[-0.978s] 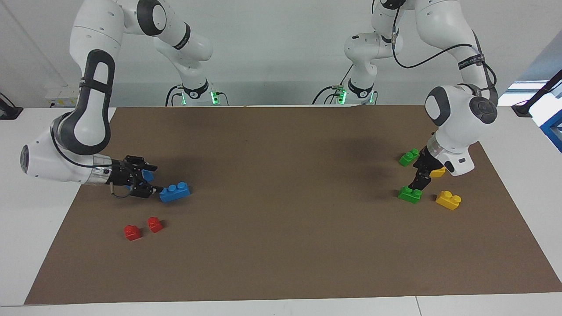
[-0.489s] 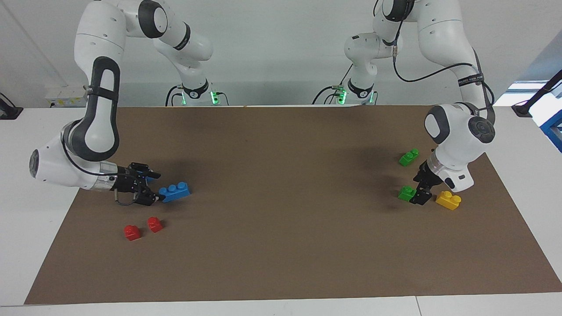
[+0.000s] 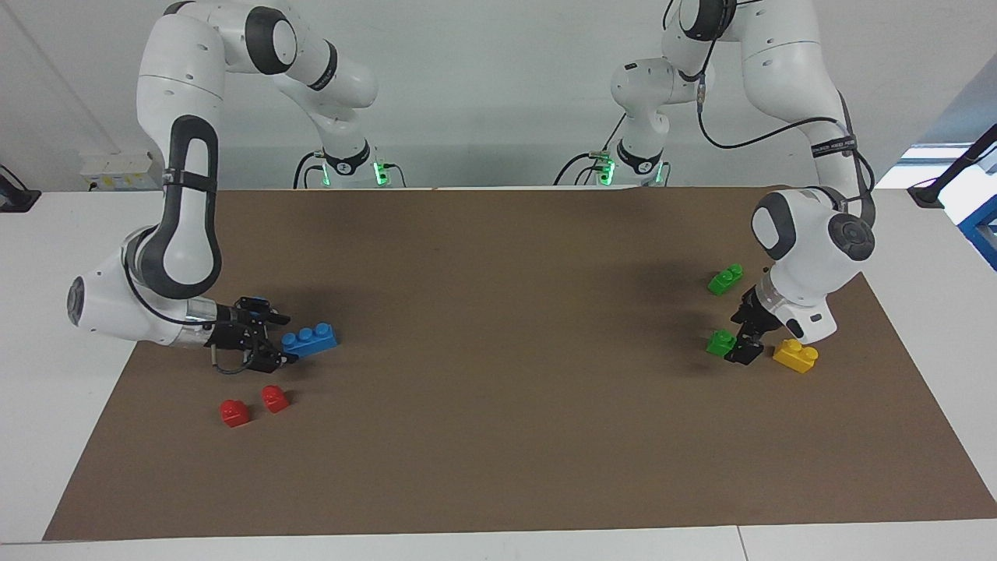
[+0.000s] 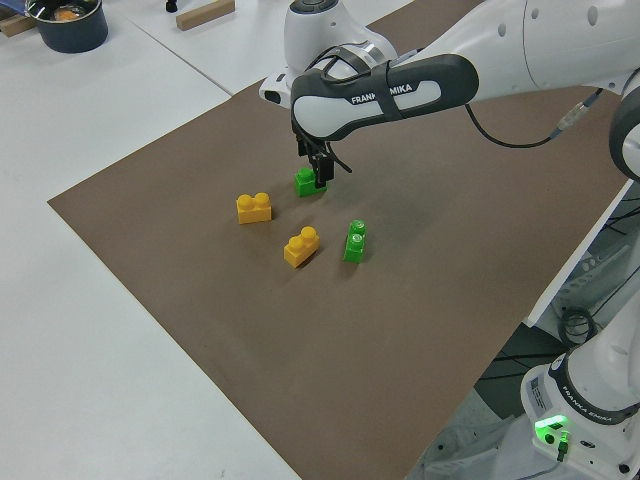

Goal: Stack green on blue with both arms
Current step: 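Close the left gripper on the green brick while the right gripper grasps the blue brick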

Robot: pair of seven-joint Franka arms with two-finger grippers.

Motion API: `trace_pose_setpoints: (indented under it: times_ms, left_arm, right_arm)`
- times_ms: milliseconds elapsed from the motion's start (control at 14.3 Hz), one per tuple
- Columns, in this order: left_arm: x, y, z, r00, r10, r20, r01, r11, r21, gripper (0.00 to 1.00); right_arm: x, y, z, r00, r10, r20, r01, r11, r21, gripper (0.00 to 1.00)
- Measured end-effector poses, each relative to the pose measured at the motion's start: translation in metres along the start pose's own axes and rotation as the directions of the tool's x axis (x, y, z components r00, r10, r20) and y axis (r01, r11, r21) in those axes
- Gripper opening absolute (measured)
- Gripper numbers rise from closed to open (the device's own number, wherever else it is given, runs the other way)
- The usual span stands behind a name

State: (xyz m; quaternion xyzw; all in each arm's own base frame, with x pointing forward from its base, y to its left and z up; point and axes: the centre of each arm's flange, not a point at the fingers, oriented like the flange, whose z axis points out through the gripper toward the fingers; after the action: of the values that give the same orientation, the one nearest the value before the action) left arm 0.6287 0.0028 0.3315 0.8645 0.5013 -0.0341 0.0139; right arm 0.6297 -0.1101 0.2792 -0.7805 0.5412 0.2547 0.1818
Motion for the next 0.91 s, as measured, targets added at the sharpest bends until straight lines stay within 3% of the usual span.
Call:
trace_pose_setpoints:
  times_ms: [419, 489, 838, 908]
  left_arm:
    - [-0.002, -0.007, 0.017, 1.000, 0.006, -0.010, -0.006, 1.000, 0.007, 1.00]
    - [-0.002, -0.008, 0.020, 1.000, 0.005, -0.016, -0.005, 1.000, -0.002, 1.00]
    - [0.003, -0.013, 0.026, 0.999, -0.014, -0.030, 0.013, 1.000, -0.024, 0.99]
    - [0.005, -0.014, 0.026, 0.999, -0.017, -0.031, 0.016, 1.000, -0.026, 1.00]
  right_arm:
    - [0.004, 0.002, 0.013, 1.000, 0.010, -0.010, -0.010, 1.000, 0.002, 1.00]
    - [0.004, 0.002, 0.013, 1.000, 0.010, -0.009, -0.010, 1.000, 0.003, 0.93]
    - [0.003, 0.001, 0.013, 1.000, -0.015, -0.003, 0.015, 1.000, 0.011, 0.38]
    - [0.003, 0.001, 0.012, 1.000, -0.022, -0.003, 0.022, 1.000, 0.011, 0.35]
